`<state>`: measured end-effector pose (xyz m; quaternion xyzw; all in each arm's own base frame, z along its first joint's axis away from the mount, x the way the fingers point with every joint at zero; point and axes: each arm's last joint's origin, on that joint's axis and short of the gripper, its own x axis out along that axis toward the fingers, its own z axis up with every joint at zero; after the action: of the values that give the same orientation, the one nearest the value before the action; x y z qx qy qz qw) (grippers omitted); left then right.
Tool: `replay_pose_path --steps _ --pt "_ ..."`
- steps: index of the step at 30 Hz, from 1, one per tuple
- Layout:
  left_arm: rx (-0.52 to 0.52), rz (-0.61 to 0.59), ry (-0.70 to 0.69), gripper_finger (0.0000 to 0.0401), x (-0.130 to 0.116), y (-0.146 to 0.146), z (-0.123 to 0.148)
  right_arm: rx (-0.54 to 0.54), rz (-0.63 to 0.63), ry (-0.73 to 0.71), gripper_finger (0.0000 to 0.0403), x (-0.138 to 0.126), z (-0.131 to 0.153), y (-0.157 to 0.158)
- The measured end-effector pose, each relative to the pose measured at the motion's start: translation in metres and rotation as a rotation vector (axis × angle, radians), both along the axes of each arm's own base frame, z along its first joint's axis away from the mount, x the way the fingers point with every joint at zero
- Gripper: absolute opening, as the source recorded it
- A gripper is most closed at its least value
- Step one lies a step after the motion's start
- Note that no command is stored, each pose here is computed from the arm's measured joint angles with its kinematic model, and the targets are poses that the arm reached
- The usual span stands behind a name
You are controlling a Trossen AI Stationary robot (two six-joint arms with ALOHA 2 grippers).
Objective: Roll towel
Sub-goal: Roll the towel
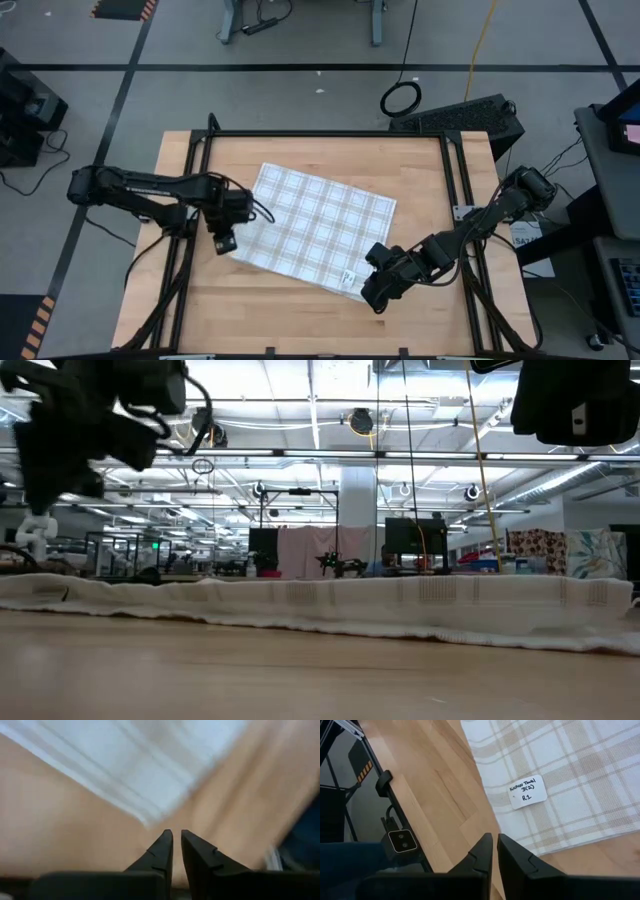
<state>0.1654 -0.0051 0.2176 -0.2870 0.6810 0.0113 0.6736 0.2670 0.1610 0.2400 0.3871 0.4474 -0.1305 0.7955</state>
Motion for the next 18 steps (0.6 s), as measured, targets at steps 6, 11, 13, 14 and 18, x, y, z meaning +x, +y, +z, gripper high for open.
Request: replay_pose_path --steps 6,11,13,14,18 --pt "0.052 0.044 -0.09 0.0044 0.006 -0.001 -0.014 0.003 -0.008 -0.001 0.002 0.001 0.0 -0.001" --pt "0.001 0.065 -0.056 0.0044 0.001 -0.009 -0.039 0.013 -0.088 -0.025 0.002 0.002 0.001 -0.001" --pt "-0.006 0.072 -0.058 0.0044 -0.001 -0.013 -0.049 -0.004 -0.125 -0.044 0.002 0.003 0.001 -0.002" --pt "-0.008 0.081 -0.058 0.0044 -0.002 -0.014 -0.053 -0.011 -0.134 -0.051 0.002 0.003 0.001 -0.003" --pt "-0.013 0.13 -0.061 0.0044 -0.006 -0.017 -0.068 -0.036 -0.129 -0.044 0.002 0.005 -0.003 -0.003"
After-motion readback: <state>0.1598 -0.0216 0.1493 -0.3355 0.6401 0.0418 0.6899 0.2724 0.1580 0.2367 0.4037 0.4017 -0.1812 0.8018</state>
